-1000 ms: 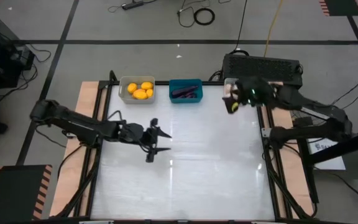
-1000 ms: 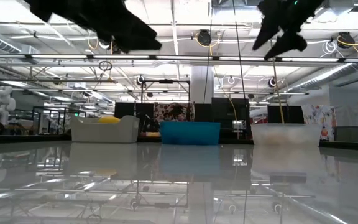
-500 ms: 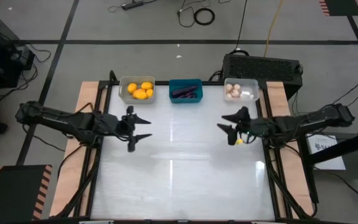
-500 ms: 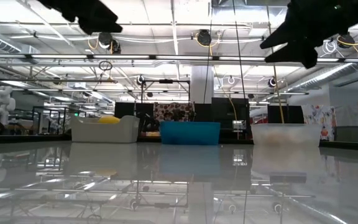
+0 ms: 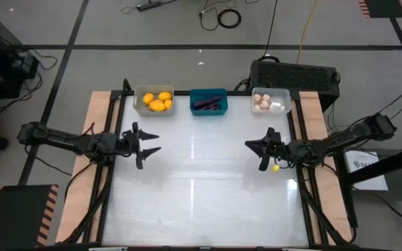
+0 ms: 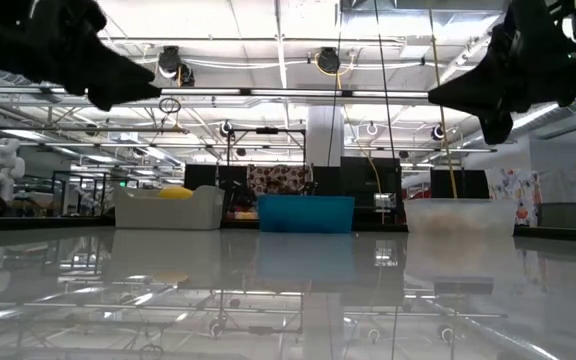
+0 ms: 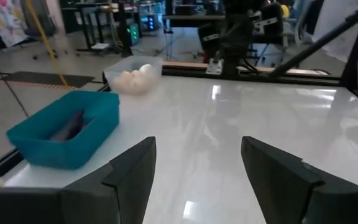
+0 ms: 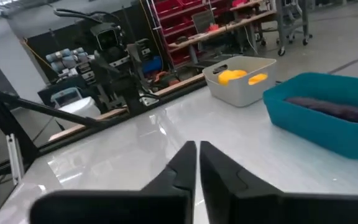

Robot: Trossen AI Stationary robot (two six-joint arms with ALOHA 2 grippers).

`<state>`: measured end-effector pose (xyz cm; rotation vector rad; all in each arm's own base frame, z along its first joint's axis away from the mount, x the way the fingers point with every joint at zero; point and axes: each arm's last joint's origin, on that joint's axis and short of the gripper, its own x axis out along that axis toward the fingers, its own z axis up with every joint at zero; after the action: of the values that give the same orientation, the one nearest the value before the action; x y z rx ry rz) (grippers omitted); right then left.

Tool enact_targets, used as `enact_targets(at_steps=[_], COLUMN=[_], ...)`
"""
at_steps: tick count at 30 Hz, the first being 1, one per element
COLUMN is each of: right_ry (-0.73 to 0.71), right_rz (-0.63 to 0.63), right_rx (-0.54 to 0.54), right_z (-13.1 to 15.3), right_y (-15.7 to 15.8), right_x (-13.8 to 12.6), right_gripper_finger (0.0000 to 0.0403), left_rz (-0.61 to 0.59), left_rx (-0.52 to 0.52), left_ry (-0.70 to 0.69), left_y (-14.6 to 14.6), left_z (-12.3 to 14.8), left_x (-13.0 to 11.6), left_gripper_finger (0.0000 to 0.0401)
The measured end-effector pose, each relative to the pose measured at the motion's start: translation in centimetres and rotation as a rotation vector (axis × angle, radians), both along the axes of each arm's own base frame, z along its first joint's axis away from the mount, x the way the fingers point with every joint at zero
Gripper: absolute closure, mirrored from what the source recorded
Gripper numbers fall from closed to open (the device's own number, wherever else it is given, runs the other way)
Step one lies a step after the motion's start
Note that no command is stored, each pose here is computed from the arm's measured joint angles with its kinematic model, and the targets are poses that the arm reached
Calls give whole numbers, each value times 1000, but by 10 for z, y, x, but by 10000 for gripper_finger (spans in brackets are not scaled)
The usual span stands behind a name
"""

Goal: Sort produce into baskets
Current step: Return to Home Position

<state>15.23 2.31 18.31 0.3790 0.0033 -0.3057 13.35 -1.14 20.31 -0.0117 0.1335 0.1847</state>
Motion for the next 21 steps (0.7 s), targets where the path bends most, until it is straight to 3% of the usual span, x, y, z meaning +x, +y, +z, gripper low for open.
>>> enact_targets(at_steps=[9,21], right_ry=[3,76], right_rz=[71,180], right_rx=[-97,-98], right_z=[2,-14], right_y=[-15,-31], right_x=[2,-4], right_gripper_finger=[401,402], left_rz=[73,69], left_rx=[-60,-98], left_ry=[-46,-28], left_y=[14,22], left_z=[-21,-26], left_x=[-15,-19], left_gripper_finger=[157,157])
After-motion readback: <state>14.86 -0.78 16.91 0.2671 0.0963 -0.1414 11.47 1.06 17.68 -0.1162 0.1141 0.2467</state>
